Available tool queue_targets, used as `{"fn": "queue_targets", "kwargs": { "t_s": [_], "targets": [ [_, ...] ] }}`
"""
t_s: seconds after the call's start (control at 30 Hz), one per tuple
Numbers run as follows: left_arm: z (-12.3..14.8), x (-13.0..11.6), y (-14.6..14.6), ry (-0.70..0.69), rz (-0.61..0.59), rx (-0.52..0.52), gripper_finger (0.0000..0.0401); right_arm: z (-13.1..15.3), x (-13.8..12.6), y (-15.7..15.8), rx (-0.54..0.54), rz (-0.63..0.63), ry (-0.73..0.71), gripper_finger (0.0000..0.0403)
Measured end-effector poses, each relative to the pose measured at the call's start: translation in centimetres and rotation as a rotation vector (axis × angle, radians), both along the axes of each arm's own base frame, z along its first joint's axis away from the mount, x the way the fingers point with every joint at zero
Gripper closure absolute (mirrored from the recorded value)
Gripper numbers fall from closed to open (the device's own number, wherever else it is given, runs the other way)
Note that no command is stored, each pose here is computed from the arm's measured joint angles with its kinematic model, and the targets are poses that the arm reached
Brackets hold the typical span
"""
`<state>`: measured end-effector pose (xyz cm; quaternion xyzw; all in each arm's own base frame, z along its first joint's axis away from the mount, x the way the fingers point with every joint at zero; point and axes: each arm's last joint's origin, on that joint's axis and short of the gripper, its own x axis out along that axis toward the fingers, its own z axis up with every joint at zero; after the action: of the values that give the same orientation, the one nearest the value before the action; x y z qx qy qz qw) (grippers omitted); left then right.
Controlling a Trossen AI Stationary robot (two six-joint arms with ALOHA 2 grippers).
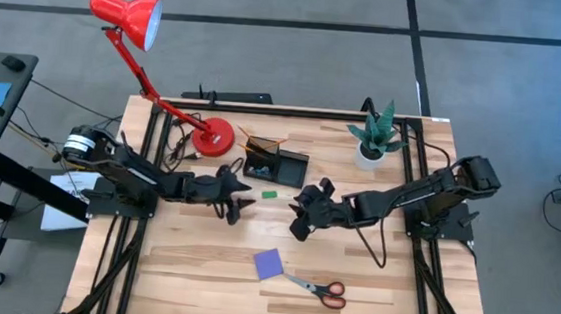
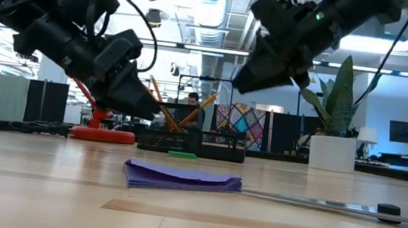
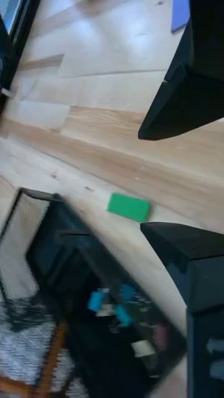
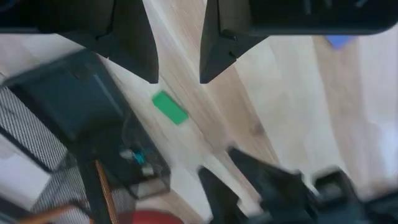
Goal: Pick and place office supplies into organizer
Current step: Put the green eraser into the black desk organizer
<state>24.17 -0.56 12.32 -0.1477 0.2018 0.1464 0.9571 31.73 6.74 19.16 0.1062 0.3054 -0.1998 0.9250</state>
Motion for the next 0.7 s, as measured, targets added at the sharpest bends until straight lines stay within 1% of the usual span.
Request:
{"fn": "queue_targets", "kwargs": {
  "t_s": [0.13, 0.2, 0.27, 0.33, 0.43, 0.5, 0.57, 0.7],
  "targets": [
    [-0.3, -0.2, 0.0, 0.031, 0.001, -0.03, 0.0184, -0.5, 0.5, -0.5, 0.002, -0.017, 0.001, 0.029],
    [-0.5, -0.2, -0.1, 0.049, -0.034, -0.051, 0.0184, -0.8, 0.4, -1.0, 0.0, -0.028, 0.024, 0.029],
    [-0.6, -0.3, -0.3, 0.057, -0.071, -0.085, 0.0184, -0.8, 0.9, -1.4, 0.02, -0.029, -0.001, 0.029],
    [-0.6, -0.2, -0.4, 0.057, -0.106, -0.126, 0.0184, -1.1, 0.9, -1.8, 0.038, -0.022, 0.015, 0.029],
    [-0.4, -0.1, -0.5, 0.032, -0.122, -0.151, 0.0184, -1.0, 1.1, -2.3, 0.059, -0.02, 0.008, 0.029],
    [-0.4, -0.1, -0.5, 0.03, -0.119, -0.148, 0.0184, -1.0, 1.1, -2.5, 0.061, -0.024, 0.01, 0.029],
    [-0.4, -0.1, -0.4, 0.035, -0.108, -0.112, 0.0184, -1.0, 1.1, -2.6, 0.061, -0.027, 0.008, 0.029],
    [-0.4, -0.2, -0.1, 0.034, -0.025, -0.045, 0.0184, -1.0, 1.1, -2.5, 0.062, -0.025, 0.009, 0.029]
  ]
}}
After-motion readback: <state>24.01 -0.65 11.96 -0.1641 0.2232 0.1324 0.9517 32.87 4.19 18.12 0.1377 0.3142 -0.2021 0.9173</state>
